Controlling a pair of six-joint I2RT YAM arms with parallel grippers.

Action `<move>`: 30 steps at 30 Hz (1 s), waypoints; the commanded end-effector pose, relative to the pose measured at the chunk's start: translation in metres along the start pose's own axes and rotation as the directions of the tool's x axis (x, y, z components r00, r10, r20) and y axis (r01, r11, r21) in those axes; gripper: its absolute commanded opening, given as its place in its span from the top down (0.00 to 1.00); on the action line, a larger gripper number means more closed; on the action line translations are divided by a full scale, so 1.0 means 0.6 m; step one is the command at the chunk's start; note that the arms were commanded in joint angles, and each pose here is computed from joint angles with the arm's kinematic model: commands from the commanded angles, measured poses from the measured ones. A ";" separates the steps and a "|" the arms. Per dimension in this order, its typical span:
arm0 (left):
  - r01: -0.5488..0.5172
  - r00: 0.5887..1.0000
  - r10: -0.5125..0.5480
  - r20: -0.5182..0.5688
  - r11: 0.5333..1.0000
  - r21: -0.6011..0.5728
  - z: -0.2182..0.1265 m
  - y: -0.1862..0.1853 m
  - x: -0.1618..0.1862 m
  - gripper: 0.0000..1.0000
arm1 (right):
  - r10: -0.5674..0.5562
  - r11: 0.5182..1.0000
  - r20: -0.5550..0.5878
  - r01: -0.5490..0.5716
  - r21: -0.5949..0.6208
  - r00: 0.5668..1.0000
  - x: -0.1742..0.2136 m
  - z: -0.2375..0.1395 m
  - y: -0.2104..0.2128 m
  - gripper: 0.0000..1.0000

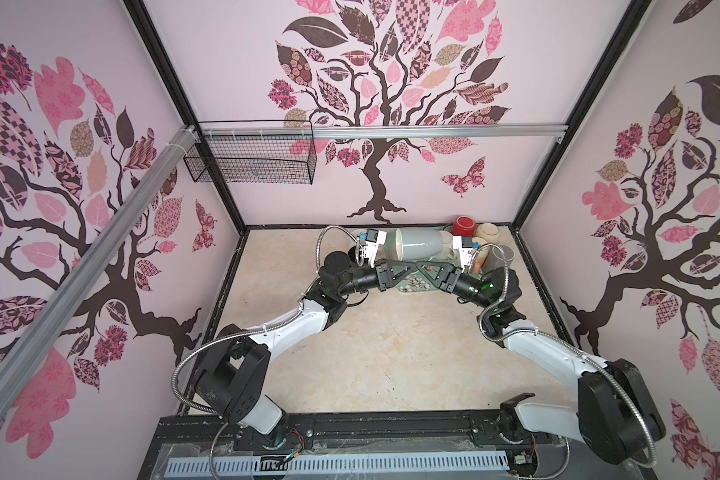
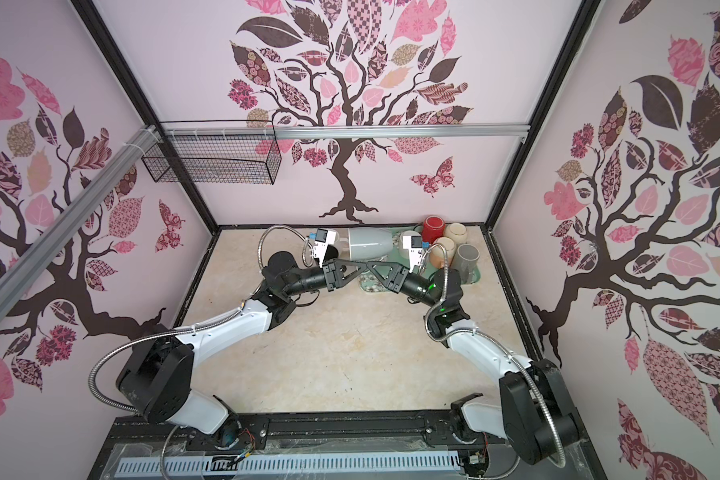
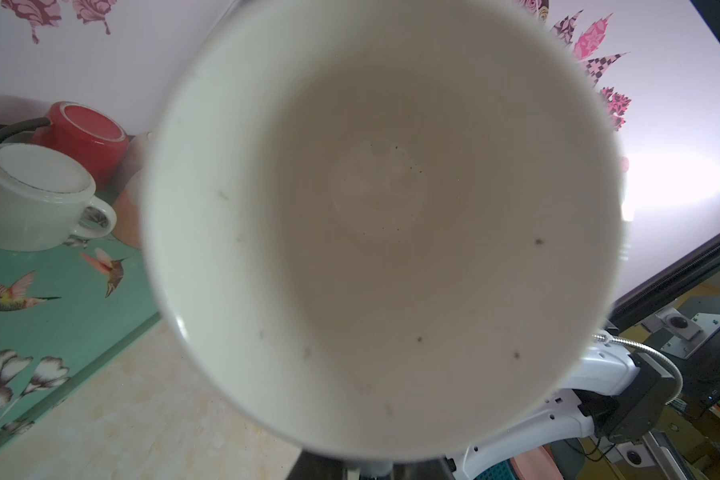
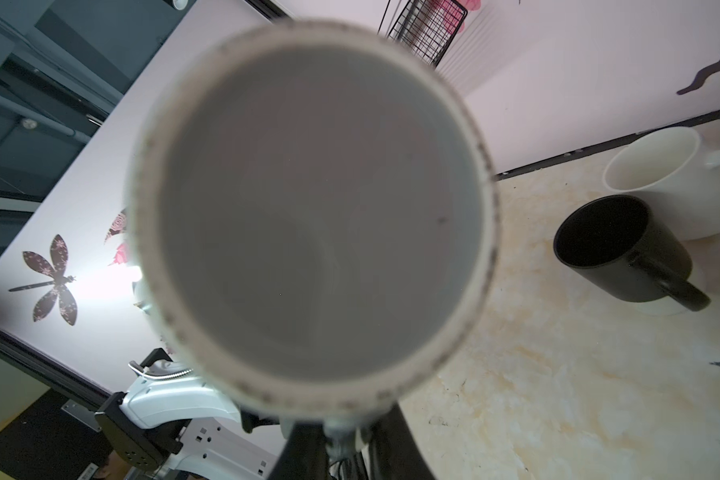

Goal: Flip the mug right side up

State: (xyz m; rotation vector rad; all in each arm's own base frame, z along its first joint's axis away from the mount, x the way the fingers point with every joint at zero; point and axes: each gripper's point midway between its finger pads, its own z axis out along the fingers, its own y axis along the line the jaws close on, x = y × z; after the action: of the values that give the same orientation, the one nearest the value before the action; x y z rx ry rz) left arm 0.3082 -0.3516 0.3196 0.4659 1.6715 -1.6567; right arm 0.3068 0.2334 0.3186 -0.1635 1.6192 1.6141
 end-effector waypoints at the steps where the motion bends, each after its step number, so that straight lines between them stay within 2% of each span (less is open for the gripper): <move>1: 0.032 0.999 -0.032 0.009 0.996 -0.084 -0.004 0.021 -0.001 1.00 | -0.159 0.987 -0.030 0.159 -0.012 0.987 -0.002 0.001 0.021 0.74; 6: 0.099 0.995 -0.094 0.038 0.983 -0.156 -0.025 0.069 0.012 1.00 | -0.138 0.989 -0.058 0.140 0.043 0.989 0.018 -0.009 -0.004 0.57; 12: 0.167 0.986 -0.164 0.032 0.960 -0.224 -0.058 0.115 0.041 1.00 | -0.141 0.977 -0.112 0.156 0.144 0.984 0.045 -0.027 -0.036 0.50; 15: 0.160 0.984 -0.176 -0.022 0.934 -0.321 -0.078 0.145 0.083 1.00 | -0.172 0.959 -0.127 0.196 0.207 0.977 0.050 -0.039 -0.049 0.48; 19: 0.150 0.973 -0.215 -0.084 0.866 -0.478 -0.124 0.183 0.141 1.00 | -0.192 0.931 -0.156 0.230 0.283 0.969 0.051 -0.048 -0.068 0.47; 23: 0.115 0.965 -0.231 -0.121 0.792 -0.600 -0.171 0.196 0.172 1.00 | -0.176 0.906 -0.159 0.223 0.360 0.971 0.051 -0.060 -0.088 0.45; 26: 0.065 0.969 -0.213 -0.129 0.717 -0.694 -0.212 0.202 0.174 1.00 | -0.155 0.899 -0.144 0.200 0.390 0.977 0.055 -0.070 -0.095 0.45; 30: 0.014 0.978 -0.179 -0.106 0.565 -0.825 -0.273 0.220 0.159 1.00 | -0.154 0.885 -0.128 0.194 0.423 0.980 0.058 -0.083 -0.099 0.44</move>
State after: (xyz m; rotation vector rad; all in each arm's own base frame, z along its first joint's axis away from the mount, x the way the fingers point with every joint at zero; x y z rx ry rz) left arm 0.2894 -0.2327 0.1453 0.0543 2.4095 -0.9458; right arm 0.3004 0.2019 0.2367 -0.1538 1.9570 1.1422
